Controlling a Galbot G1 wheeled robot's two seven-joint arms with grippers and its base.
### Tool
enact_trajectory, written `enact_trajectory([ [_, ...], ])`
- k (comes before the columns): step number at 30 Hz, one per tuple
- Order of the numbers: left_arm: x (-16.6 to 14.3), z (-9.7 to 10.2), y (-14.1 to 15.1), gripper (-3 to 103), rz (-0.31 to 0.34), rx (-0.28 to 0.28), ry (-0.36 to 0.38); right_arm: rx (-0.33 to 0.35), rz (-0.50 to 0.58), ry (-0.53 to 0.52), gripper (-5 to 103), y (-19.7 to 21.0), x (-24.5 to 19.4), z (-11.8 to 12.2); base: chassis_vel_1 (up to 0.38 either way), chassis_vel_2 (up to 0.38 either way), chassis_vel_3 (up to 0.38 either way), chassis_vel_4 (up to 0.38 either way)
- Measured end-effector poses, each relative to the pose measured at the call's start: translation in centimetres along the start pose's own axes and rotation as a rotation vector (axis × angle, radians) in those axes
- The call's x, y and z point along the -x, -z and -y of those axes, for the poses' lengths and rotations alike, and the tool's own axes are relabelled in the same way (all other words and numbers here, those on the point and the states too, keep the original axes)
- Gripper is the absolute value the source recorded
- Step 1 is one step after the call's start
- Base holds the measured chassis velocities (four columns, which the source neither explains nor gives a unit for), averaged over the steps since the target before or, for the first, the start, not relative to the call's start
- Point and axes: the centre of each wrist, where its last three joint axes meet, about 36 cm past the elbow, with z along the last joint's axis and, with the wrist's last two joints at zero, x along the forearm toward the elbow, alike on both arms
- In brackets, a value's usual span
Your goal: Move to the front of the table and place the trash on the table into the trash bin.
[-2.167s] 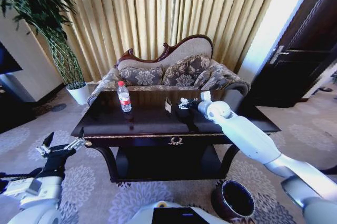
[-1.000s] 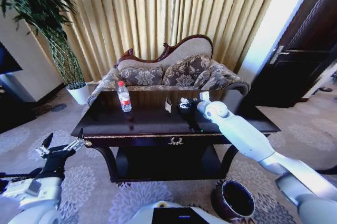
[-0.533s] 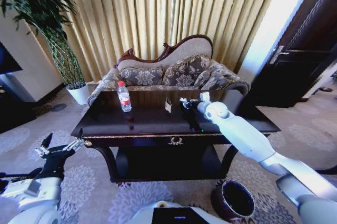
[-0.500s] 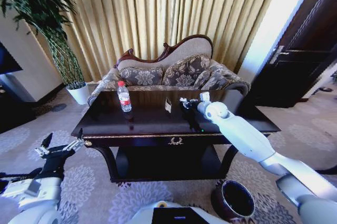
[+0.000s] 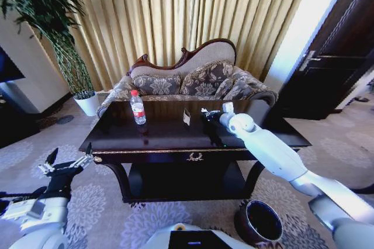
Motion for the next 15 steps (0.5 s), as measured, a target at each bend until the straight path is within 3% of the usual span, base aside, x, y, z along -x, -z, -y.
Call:
enact_trajectory([
  [7, 0.0, 0.0, 0.0, 100, 0.0, -0.001, 0.0, 0.009, 0.005, 0.002, 1, -0.2, -0.3, 0.0, 0.0, 0.0, 0.0, 0.0],
  [15, 0.5, -0.4, 0.5, 100, 0.017, -0.025, -0.014, 0.043, 0.127, -0.004, 1, -0.1, -3.3, 0.6, 0.0, 0.0, 0.0, 0.0],
])
